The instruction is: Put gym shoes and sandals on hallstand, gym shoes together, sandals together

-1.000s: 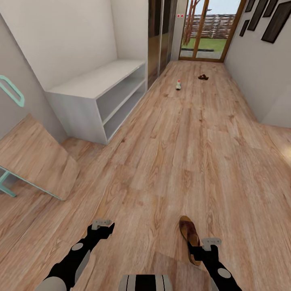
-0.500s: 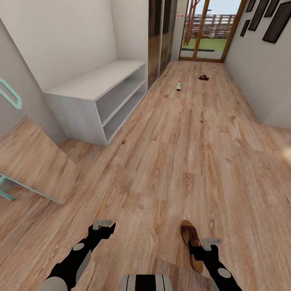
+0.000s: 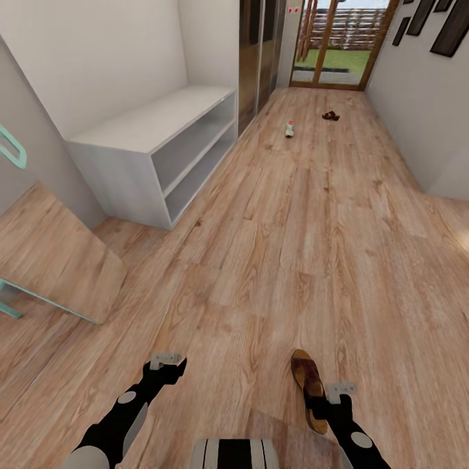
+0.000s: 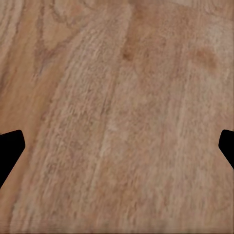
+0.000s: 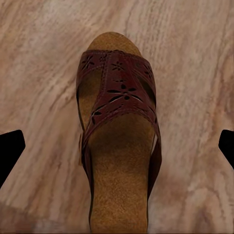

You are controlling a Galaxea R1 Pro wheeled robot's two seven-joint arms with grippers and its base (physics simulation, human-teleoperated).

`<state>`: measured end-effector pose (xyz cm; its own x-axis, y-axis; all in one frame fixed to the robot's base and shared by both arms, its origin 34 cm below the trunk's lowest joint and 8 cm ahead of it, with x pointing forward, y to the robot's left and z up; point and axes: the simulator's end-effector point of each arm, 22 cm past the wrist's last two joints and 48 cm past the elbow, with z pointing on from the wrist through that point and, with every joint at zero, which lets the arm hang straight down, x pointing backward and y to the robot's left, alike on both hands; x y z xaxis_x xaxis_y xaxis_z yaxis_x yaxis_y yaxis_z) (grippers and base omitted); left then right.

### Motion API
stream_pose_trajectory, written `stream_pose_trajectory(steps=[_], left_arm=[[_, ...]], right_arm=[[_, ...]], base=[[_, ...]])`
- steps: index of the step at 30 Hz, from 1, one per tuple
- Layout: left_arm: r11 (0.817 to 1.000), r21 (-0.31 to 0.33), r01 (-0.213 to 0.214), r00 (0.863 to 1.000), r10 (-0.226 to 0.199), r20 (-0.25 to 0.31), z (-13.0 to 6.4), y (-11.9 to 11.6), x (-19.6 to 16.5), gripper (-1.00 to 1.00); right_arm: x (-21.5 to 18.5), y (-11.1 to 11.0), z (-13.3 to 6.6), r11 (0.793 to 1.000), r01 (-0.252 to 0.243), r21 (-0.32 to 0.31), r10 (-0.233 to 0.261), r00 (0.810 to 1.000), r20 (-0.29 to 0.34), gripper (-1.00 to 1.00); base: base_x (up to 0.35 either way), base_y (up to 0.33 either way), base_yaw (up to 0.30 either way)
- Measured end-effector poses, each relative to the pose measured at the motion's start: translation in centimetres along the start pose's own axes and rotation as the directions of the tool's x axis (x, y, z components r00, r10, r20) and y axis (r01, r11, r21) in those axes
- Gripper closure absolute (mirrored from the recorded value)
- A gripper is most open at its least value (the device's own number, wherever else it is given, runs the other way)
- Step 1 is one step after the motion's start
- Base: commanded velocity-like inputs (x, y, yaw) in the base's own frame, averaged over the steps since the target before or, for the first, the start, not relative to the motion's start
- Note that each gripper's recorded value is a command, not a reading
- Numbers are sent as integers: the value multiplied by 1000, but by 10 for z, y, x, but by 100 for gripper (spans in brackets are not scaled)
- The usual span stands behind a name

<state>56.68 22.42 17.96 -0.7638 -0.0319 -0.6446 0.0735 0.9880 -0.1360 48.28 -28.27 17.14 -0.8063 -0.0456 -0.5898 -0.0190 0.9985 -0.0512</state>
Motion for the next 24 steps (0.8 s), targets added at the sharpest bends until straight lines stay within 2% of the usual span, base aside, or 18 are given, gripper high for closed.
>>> stream_pose_trajectory(steps=[15, 18, 23, 24], left_arm=[[1000, -1, 9, 998, -9, -58, 10, 1, 35, -100], [1000, 4, 3, 999, -3, -40, 12, 1, 36, -100], [998, 60, -28, 1000, 29, -12, 15, -15, 34, -100], [994, 96, -47, 999, 47, -2, 15, -25, 31, -100]], right_arm=[[36, 2, 8, 1000, 2, -4, -3, 998, -69, -100], [47, 3, 9, 1000, 4, -5, -4, 996, -91, -100], [66, 3, 8, 1000, 3, -6, -4, 992, -129, -100], [71, 3, 7, 1000, 3, -6, -4, 990, -139, -100]], base=[[0, 0, 0], [0, 0, 0], [0, 0, 0], [0, 0, 0]])
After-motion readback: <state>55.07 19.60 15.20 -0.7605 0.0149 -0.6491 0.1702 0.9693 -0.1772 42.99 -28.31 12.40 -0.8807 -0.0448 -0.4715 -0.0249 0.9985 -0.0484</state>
